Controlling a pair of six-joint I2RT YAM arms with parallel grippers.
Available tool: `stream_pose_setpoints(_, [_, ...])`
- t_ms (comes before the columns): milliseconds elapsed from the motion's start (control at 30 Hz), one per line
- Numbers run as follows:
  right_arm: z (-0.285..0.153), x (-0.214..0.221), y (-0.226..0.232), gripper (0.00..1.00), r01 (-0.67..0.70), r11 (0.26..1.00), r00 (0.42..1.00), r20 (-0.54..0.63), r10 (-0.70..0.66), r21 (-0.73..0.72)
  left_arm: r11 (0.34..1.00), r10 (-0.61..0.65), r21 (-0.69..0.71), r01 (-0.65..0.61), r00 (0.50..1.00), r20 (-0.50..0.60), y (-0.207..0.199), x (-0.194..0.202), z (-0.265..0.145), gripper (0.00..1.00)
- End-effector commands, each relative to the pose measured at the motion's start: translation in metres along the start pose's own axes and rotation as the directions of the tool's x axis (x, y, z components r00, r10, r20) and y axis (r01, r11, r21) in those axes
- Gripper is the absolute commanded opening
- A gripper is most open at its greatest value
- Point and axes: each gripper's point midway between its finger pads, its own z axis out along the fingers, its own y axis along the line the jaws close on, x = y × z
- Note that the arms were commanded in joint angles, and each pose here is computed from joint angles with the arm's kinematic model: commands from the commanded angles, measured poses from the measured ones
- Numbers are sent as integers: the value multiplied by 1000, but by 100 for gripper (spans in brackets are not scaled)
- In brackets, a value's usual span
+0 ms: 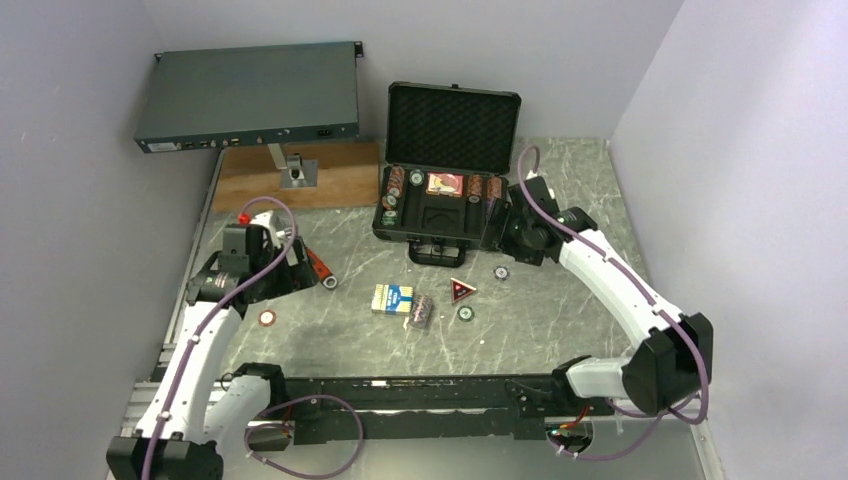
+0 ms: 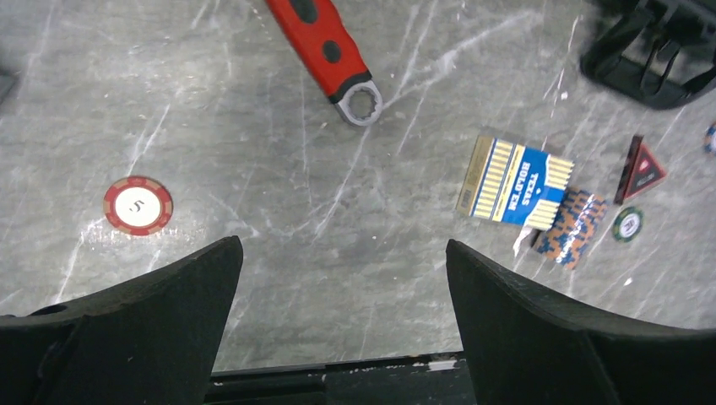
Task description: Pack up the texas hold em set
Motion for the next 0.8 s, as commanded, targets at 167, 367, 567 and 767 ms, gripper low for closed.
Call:
stream_pose_setpoints(167, [-6,17,-8,89,-37,999,999,-12,37,-9,963,241,111,-244,970,36,-51,11,-3,99])
stream_pose_setpoints(367, [-14,28,25,88,-86,994,996,-45,83,-72,930,301,205,-307,952,60,-68,19,-28,100])
stream_pose_setpoints(567, [-22,48,65,88,-140,973,990,-59,131,-182,887,313,309,-343,939,144,-82,19,-47,100])
stream_pose_setpoints(767, [-14,86,91,87,-150,967,983,-138,123,-207,861,306,361,-360,931,198,-88,21,-54,100])
